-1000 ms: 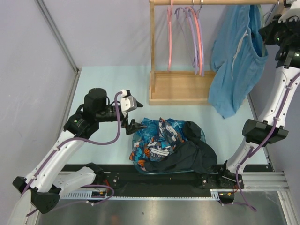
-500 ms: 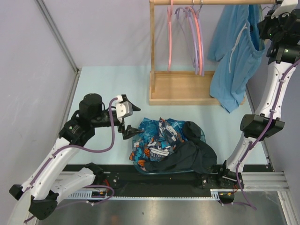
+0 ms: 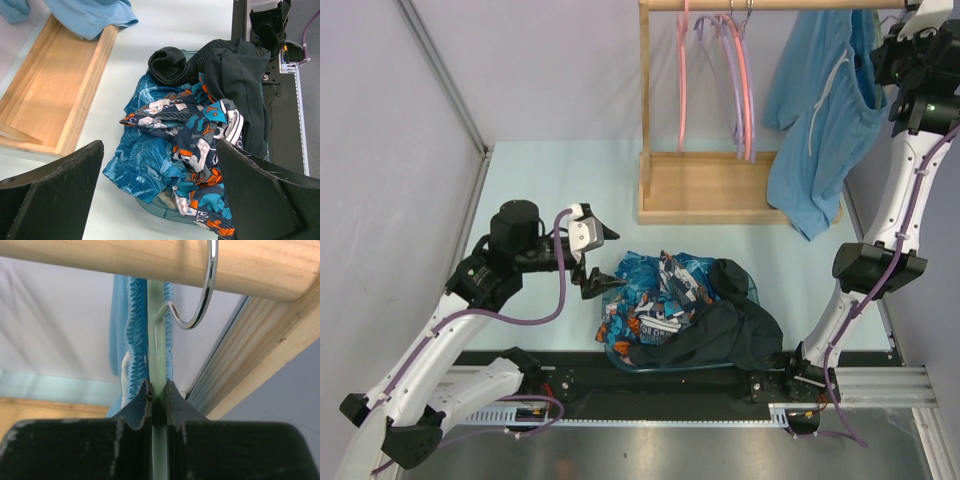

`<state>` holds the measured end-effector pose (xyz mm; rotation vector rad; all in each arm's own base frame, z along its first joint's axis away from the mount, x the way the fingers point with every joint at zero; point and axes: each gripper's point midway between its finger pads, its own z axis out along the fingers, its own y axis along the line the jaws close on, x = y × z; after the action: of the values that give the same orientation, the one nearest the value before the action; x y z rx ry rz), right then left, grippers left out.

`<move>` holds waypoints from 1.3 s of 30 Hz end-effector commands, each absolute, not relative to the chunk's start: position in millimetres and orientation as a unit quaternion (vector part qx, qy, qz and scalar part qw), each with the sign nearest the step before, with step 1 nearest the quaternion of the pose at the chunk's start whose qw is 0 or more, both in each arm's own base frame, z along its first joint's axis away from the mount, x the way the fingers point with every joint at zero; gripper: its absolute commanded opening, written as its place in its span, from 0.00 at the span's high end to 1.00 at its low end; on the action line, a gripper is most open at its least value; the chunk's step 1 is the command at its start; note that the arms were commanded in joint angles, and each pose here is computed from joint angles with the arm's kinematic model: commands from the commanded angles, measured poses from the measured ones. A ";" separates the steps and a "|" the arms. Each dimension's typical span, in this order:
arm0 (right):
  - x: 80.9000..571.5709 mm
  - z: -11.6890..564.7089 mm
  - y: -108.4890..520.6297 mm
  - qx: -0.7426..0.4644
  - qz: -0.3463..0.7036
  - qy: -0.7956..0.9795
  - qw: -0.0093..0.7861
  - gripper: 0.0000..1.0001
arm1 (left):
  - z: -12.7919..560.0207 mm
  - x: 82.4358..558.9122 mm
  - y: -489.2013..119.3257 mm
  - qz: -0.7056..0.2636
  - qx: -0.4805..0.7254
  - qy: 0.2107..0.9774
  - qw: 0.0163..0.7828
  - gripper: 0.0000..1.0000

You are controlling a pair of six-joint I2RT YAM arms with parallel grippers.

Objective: Place the shorts on the hanger

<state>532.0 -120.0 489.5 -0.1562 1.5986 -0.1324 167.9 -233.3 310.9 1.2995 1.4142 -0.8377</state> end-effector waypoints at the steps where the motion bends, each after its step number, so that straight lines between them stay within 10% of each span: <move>1: 510.0 550.6 -118.9 -0.098 -0.100 0.651 0.746 1.00 | 315.9 161.6 -233.8 -0.353 0.546 0.570 0.503 0.01; 24: 474.2 570.2 -117.5 -0.118 -0.090 0.645 0.750 1.00 | 357.2 166.6 -241.2 -0.372 0.524 0.563 0.520 0.02; 39: 289.9 482.8 -49.6 -0.287 -0.096 0.733 0.609 1.00 | 415.0 179.9 -264.7 -0.331 0.581 0.478 0.570 0.03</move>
<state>358.6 -96.7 468.2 -0.3946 1.7927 -0.1547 184.7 -250.2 385.2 1.3055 1.2715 -0.8084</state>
